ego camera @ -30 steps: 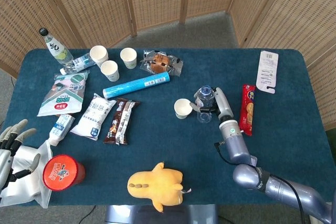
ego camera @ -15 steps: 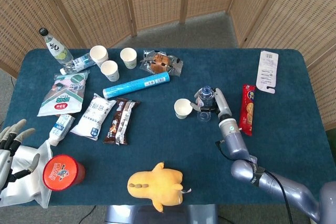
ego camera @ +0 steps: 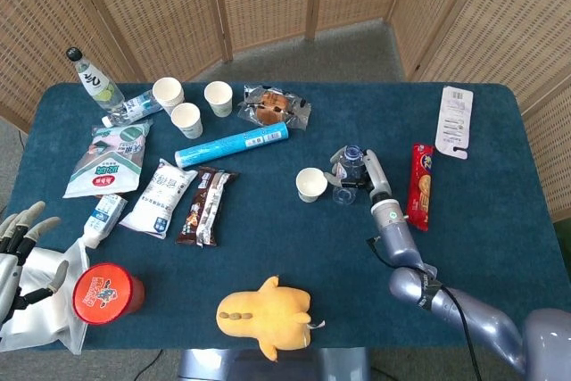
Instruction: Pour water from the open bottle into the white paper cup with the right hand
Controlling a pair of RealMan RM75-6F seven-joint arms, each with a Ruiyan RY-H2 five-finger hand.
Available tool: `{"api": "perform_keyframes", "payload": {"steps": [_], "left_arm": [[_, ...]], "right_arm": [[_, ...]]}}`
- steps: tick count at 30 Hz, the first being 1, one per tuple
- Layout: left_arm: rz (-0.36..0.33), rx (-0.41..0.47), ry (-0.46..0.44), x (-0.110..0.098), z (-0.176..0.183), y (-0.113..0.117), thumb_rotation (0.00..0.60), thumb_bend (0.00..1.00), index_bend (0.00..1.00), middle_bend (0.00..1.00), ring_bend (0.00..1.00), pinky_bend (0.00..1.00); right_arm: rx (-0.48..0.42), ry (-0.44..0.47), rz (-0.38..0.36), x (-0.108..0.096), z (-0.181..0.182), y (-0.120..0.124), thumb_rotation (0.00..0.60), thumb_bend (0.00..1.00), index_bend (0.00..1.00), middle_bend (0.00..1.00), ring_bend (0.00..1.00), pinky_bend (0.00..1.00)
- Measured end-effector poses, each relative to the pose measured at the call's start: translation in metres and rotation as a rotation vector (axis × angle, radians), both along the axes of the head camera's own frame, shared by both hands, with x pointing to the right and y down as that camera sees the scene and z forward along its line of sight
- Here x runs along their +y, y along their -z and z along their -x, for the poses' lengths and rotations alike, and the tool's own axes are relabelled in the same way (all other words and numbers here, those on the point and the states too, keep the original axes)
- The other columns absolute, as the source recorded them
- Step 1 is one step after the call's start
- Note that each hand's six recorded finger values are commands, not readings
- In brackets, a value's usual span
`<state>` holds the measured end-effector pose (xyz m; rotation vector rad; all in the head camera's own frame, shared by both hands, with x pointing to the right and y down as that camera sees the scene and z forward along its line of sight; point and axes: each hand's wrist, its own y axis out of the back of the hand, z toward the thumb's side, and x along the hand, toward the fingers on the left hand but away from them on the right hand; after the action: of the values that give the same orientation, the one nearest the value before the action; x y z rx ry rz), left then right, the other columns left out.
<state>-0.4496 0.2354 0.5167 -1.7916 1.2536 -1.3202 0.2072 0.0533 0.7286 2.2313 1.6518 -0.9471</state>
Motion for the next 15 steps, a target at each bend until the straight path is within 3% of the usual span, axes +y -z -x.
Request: {"api": "perform_keyframes", "payload": {"steps": [15], "left_arm": [[-0.001,-0.01,-0.001,-0.003,-0.002,0.002,0.351,0.47,0.16,0.06,0.0,0.0]], "right_arm": [[0.004,-0.007,-0.011,-0.015,-0.012,-0.021,0.6,0.23,0.48,0.61,0.37,0.25]]}}
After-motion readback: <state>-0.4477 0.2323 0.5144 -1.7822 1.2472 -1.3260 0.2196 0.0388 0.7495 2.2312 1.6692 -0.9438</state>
